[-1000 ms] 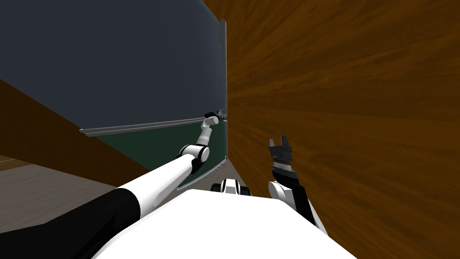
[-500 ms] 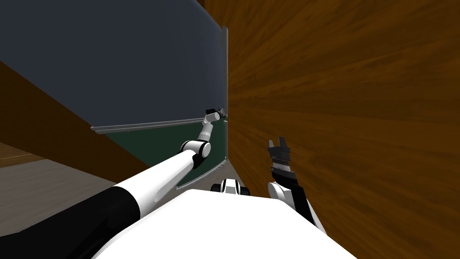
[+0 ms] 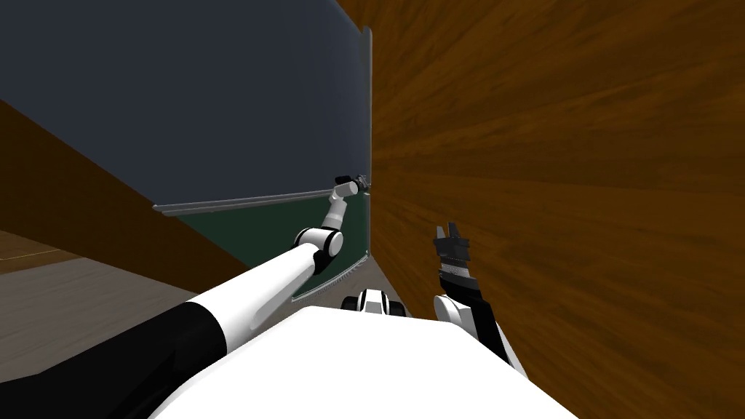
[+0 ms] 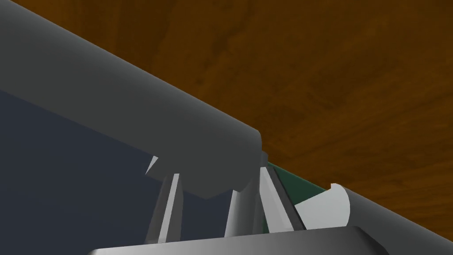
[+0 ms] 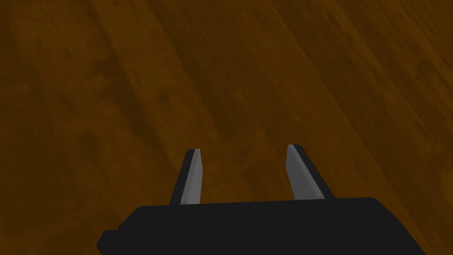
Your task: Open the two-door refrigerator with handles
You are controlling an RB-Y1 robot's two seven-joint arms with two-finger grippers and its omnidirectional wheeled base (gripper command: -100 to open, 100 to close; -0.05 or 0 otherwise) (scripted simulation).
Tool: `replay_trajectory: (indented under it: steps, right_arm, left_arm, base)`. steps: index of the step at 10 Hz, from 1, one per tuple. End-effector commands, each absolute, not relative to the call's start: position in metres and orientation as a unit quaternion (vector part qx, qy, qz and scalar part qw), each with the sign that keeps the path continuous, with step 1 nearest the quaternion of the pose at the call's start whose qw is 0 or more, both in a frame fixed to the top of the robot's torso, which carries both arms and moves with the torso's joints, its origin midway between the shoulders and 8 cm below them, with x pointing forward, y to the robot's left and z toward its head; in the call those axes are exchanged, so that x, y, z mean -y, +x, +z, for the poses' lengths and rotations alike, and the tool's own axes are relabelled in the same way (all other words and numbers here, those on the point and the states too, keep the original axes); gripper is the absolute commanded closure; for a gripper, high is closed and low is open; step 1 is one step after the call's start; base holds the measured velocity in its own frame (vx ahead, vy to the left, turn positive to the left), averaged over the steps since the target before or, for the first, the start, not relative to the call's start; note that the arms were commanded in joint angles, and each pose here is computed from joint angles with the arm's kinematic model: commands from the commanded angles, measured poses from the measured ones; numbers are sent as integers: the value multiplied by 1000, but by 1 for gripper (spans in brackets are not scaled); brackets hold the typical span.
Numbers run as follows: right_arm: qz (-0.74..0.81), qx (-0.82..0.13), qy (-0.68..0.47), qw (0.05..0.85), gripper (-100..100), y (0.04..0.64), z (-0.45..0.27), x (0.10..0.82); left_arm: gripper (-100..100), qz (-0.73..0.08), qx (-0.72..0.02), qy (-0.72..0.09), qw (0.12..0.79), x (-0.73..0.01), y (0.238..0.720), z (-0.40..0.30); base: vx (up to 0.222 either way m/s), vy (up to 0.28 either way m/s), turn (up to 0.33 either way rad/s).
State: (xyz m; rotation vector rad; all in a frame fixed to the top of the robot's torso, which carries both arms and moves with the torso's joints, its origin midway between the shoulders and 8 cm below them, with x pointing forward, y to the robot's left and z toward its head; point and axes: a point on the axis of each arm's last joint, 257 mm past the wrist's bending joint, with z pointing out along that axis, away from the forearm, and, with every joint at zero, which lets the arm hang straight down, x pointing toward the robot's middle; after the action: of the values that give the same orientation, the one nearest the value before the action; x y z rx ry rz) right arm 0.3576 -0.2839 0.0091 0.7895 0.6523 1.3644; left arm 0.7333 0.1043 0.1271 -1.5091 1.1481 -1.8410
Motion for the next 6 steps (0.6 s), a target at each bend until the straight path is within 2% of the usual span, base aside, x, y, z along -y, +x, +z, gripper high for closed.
replay_trajectory:
  steps: [1, 6]
  right_arm:
    - [602, -288, 349, 658, 0, 358, 9, 284]
    - [602, -288, 349, 658, 0, 358, 9, 284]
  left_arm:
    - [100, -681, -444, -540, 218, -61, 724, 124]
    - [100, -694, -473, -513, 179, 2, 701, 128]
  base:
    - [-281, 99, -103]
    - [-235, 112, -85]
